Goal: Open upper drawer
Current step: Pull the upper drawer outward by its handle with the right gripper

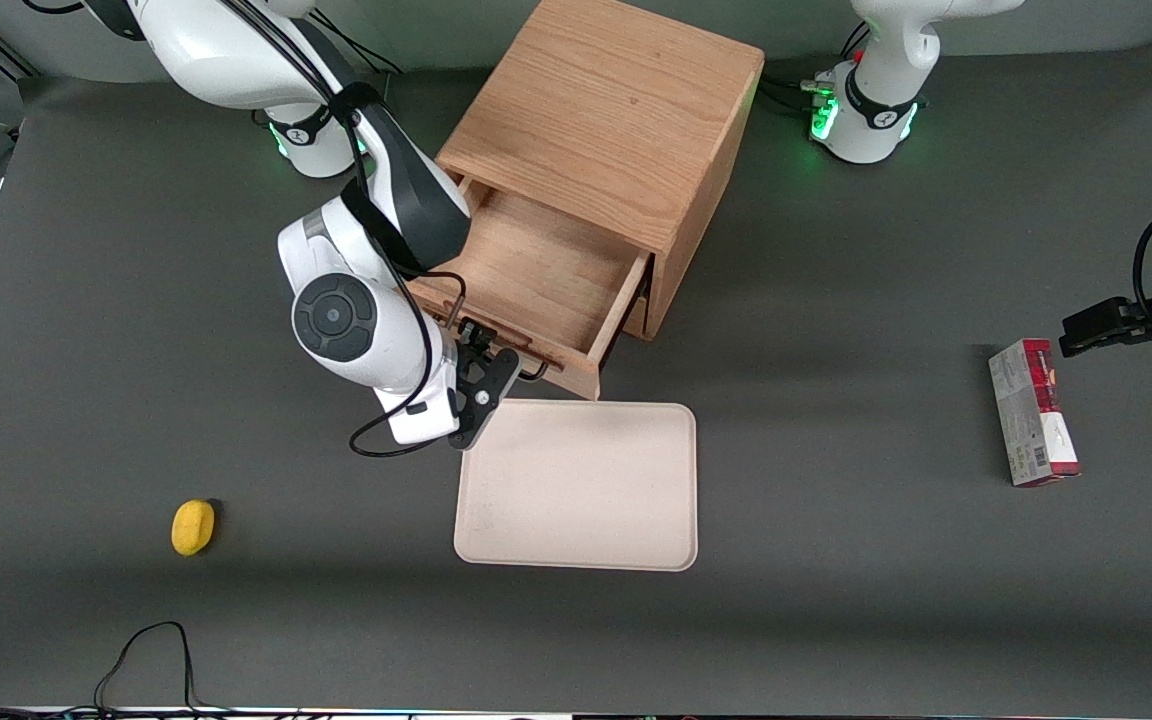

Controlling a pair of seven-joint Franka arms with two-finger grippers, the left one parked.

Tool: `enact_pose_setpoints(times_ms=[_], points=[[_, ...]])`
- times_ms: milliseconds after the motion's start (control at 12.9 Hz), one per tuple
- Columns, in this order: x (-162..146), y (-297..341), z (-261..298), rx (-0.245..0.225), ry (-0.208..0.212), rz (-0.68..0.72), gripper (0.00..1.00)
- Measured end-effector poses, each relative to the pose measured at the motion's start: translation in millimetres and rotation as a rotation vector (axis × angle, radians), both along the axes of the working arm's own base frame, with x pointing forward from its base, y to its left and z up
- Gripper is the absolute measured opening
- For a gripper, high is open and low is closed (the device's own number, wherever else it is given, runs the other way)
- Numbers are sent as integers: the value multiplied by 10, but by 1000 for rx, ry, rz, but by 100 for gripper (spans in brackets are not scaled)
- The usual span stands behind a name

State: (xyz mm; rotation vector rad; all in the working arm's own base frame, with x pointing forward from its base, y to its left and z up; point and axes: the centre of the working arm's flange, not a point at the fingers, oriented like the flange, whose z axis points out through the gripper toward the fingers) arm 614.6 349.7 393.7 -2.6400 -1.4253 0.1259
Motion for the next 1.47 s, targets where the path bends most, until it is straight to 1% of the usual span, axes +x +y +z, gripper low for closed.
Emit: enact_pose_setpoints(times_ms=[465,929,1239,1471], points=[[183,-151,6,0,-18,-27,100],[437,-427,2,-10,-43,-74,100],[519,-473,-1,-23,-61,-77,100],[570,-552,-51,-29,-52,-89,100]])
